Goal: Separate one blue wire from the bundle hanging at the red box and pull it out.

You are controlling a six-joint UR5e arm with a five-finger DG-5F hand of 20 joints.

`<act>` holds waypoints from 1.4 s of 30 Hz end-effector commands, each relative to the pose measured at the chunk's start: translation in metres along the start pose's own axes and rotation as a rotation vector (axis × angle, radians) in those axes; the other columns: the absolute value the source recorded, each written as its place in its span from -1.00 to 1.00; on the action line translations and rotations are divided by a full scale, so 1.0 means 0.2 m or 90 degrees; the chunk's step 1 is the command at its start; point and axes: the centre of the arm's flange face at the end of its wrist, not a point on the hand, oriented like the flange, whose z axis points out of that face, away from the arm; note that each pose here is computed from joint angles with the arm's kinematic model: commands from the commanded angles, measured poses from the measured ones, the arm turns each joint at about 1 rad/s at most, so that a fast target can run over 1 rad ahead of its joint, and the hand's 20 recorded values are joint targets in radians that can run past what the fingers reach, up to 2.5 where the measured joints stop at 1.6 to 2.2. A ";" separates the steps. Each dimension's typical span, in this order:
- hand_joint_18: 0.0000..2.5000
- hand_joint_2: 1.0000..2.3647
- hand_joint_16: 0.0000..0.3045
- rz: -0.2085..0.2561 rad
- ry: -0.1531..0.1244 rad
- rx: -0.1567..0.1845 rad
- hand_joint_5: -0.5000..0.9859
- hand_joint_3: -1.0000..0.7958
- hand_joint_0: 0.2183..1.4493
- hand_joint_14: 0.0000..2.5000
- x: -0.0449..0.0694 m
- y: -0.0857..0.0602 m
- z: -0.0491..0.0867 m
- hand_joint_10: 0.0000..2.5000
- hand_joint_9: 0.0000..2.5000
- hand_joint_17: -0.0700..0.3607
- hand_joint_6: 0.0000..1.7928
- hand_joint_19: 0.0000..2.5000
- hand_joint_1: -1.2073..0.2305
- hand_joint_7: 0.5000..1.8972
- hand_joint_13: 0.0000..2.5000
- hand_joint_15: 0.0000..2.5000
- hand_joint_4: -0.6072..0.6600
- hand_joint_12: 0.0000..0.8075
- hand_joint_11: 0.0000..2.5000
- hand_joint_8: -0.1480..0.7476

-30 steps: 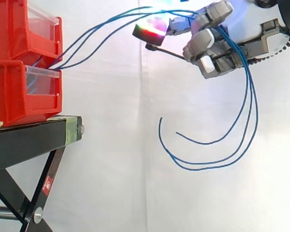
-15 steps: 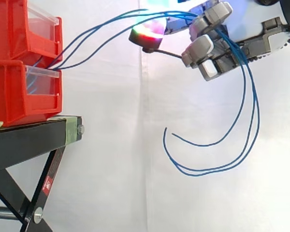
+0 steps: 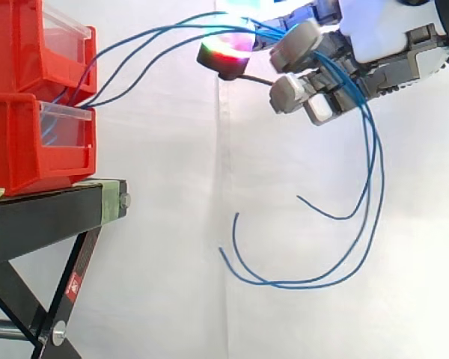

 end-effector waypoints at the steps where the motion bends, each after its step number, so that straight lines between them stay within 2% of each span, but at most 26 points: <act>1: -0.17 -0.99 -0.61 0.001 -0.002 0.000 -0.44 0.11 -0.37 -0.99 0.00 0.00 0.00 -1.00 -0.01 -0.06 -0.01 -0.37 -0.48 -0.28 -0.24 -0.09 -0.50 0.29 0.24 0.08; 2: -0.17 -0.99 -0.61 0.001 -0.002 0.000 -0.44 0.11 -0.37 -0.99 0.00 0.00 0.00 -0.99 -0.05 -0.06 -0.01 -0.38 -0.47 -0.26 -0.27 -0.18 -0.51 0.29 0.10 0.11; 4: -0.18 -0.99 -0.61 0.001 -0.002 0.001 -0.44 0.12 -0.38 -0.99 0.00 0.00 0.00 -0.99 -0.12 -0.06 -0.01 -0.38 -0.47 -0.26 -0.31 -0.26 -0.51 0.28 -0.04 0.15; 7: -0.20 -0.99 -0.61 0.001 0.001 0.001 -0.44 0.11 -0.38 -0.99 0.00 0.00 0.00 -0.99 -0.22 -0.05 -0.01 -0.42 -0.48 -0.26 -0.36 -0.38 -0.51 0.27 -0.35 0.12; 15: -0.27 -1.00 -0.60 0.001 -0.002 0.000 -0.44 0.11 -0.38 -0.99 0.00 0.00 0.00 -0.99 -0.39 -0.04 -0.02 -0.57 -0.49 -0.30 -0.48 -0.63 -0.52 0.20 -0.71 0.08; 25: -0.44 -1.00 -0.60 -0.004 -0.003 0.003 -0.43 0.11 -0.39 -0.99 -0.01 -0.01 0.00 -0.99 -0.42 -0.04 -0.03 -0.71 -0.49 -0.27 -0.61 -0.69 -0.52 0.15 -0.75 0.06; 29: -0.45 -1.00 -0.60 -0.013 0.001 0.013 -0.43 0.11 -0.39 -0.99 -0.01 -0.08 -0.01 -0.99 -0.41 -0.04 -0.03 -0.71 -0.50 -0.24 -0.61 -0.69 -0.51 0.14 -0.75 0.06; 31: -0.45 -1.00 -0.60 -0.008 0.001 0.011 -0.43 0.11 -0.39 -0.99 0.00 -0.12 -0.01 -0.99 -0.41 -0.04 -0.03 -0.71 -0.50 -0.24 -0.61 -0.69 -0.51 0.14 -0.75 0.05; 36: -0.46 -1.00 -0.60 -0.007 0.002 0.009 -0.43 0.11 -0.39 -0.99 0.00 -0.17 -0.02 -0.99 -0.40 -0.04 -0.03 -0.71 -0.50 -0.23 -0.61 -0.68 -0.50 0.14 -0.73 0.06; 39: -0.46 -1.00 -0.60 -0.011 0.006 0.013 -0.43 0.11 -0.38 -0.99 0.01 -0.23 -0.03 -0.99 -0.40 -0.04 -0.03 -0.70 -0.50 -0.23 -0.61 -0.68 -0.51 0.14 -0.73 0.06; 42: -0.45 -1.00 -0.60 -0.007 0.009 0.011 -0.43 0.11 -0.39 -0.99 0.02 -0.25 -0.04 -0.99 -0.39 -0.04 -0.03 -0.70 -0.50 -0.22 -0.61 -0.67 -0.51 0.14 -0.72 0.06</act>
